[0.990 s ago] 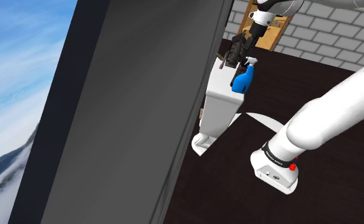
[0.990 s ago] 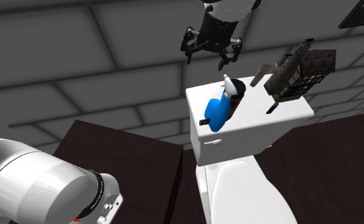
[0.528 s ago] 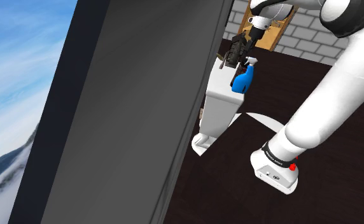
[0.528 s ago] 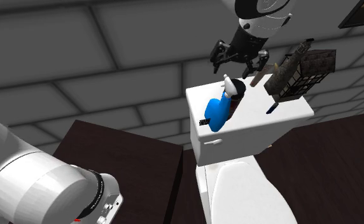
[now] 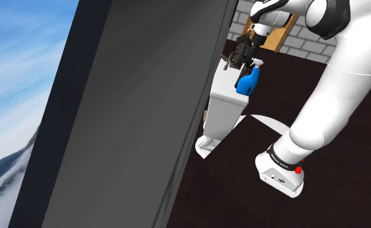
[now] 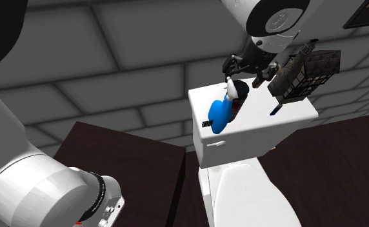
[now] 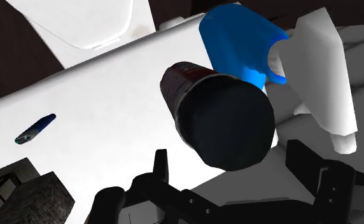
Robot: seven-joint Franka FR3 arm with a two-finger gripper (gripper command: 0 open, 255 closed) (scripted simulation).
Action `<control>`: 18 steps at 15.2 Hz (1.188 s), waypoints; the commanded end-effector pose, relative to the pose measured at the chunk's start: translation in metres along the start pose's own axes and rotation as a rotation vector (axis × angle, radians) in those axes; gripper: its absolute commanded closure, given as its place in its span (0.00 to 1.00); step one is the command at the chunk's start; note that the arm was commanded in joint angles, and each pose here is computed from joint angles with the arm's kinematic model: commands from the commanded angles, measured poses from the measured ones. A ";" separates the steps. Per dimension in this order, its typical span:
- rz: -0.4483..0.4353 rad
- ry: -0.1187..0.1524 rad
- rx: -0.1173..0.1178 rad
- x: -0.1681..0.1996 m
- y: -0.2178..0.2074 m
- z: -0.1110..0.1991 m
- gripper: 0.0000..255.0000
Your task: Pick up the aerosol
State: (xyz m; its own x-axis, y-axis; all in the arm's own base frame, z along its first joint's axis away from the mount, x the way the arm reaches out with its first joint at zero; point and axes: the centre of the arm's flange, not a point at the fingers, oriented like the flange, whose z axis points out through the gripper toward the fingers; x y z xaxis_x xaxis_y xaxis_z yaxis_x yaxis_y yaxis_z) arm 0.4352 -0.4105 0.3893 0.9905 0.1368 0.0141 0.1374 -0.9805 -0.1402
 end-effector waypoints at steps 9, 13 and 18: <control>0.001 -0.004 0.002 -0.001 0.001 0.016 1.00; 0.001 -0.004 0.002 -0.001 0.001 0.016 1.00; 0.001 -0.004 0.002 -0.001 -0.001 -0.005 1.00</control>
State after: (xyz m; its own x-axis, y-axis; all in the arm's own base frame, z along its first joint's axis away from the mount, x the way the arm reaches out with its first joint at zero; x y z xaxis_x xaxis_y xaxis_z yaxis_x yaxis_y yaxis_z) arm 0.4348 -0.4106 0.3886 0.9906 0.1366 0.0099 0.1366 -0.9803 -0.1430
